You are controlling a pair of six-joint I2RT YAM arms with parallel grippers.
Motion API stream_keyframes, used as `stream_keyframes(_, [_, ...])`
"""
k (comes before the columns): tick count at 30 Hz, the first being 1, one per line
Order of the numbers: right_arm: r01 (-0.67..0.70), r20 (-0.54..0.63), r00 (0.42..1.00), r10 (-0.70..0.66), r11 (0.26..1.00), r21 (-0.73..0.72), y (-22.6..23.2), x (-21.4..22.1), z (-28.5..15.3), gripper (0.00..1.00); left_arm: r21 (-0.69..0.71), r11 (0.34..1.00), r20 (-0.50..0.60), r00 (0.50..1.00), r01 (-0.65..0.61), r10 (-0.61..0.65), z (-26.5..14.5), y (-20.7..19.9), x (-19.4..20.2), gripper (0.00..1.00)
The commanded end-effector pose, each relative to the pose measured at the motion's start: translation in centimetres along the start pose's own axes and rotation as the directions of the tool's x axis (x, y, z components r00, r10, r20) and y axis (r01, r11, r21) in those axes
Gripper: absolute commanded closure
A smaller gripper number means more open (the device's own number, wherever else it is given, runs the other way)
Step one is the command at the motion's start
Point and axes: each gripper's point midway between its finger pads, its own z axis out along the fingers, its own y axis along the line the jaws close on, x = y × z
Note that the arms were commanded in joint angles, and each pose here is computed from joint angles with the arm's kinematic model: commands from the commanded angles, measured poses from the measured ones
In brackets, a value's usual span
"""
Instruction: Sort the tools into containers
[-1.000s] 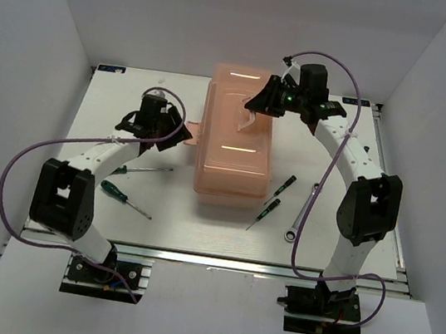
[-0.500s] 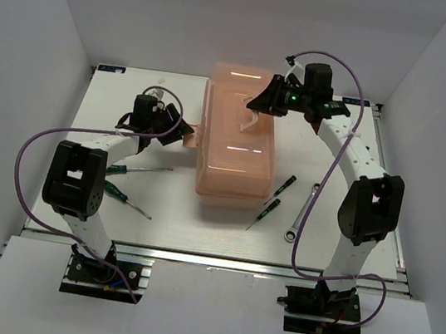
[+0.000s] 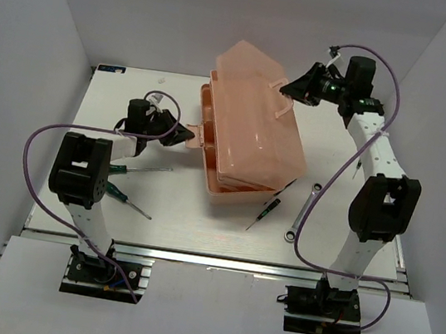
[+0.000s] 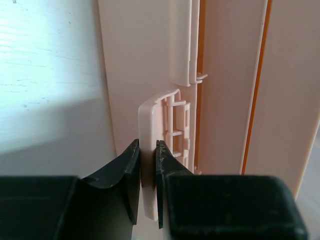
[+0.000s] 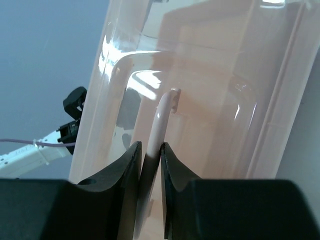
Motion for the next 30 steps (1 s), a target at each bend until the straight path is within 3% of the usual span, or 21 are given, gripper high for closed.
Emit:
stream_keyframes(1, [0.298, 0.221, 0.938, -0.267, 0.946, -0.125, 5.5, -8.2, -4.1, 1.00, 0.055, 0.998, 0.029, 1.000, -0.005, 0.003, -1.1, -0.9, -1.5, 0.77])
stream_keyframes(8, [0.248, 0.245, 0.942, -0.230, 0.968, -0.042, -1.9, -10.5, -6.5, 1.00, 0.045, 0.998, 0.110, 0.993, 0.037, -0.042, -3.1, 0.6, -5.1, 0.77])
stream_keyframes(13, [0.170, 0.246, 0.956, -0.159, 0.985, -0.026, -6.6, -10.8, -6.8, 0.96, 0.046, 0.998, 0.106, 0.993, 0.046, -0.050, -3.2, 0.9, -5.6, 0.76])
stream_keyframes(16, [0.155, 0.238, 0.960, -0.145, 0.988, -0.022, -8.0, -10.5, -6.9, 0.81, 0.053, 0.997, 0.093, 0.994, 0.056, -0.060, -2.9, 1.0, -5.5, 0.68])
stream_keyframes(18, [0.160, 0.226, 0.962, -0.152, 0.987, -0.017, -8.6, -10.1, -6.7, 0.61, 0.064, 0.996, 0.082, 0.994, 0.067, -0.072, -2.7, 1.1, -5.3, 0.61])
stream_keyframes(21, [0.143, 0.206, 0.968, -0.140, 0.990, 0.000, -9.7, -9.4, -6.4, 0.43, 0.081, 0.994, 0.073, 0.994, 0.071, -0.077, -2.6, 0.9, -5.2, 0.49])
stream_keyframes(24, [0.153, 0.188, 0.970, -0.156, 0.988, 0.031, -10.8, -8.8, -6.3, 0.37, 0.096, 0.993, 0.063, 0.995, 0.066, -0.072, -2.6, 0.6, -5.1, 0.43])
stream_keyframes(30, [0.158, 0.175, 0.968, -0.182, 0.977, 0.141, -13.0, -8.6, -6.5, 0.32, 0.111, 0.993, 0.078, 0.996, 0.036, -0.044, -3.1, -0.7, -5.7, 0.42])
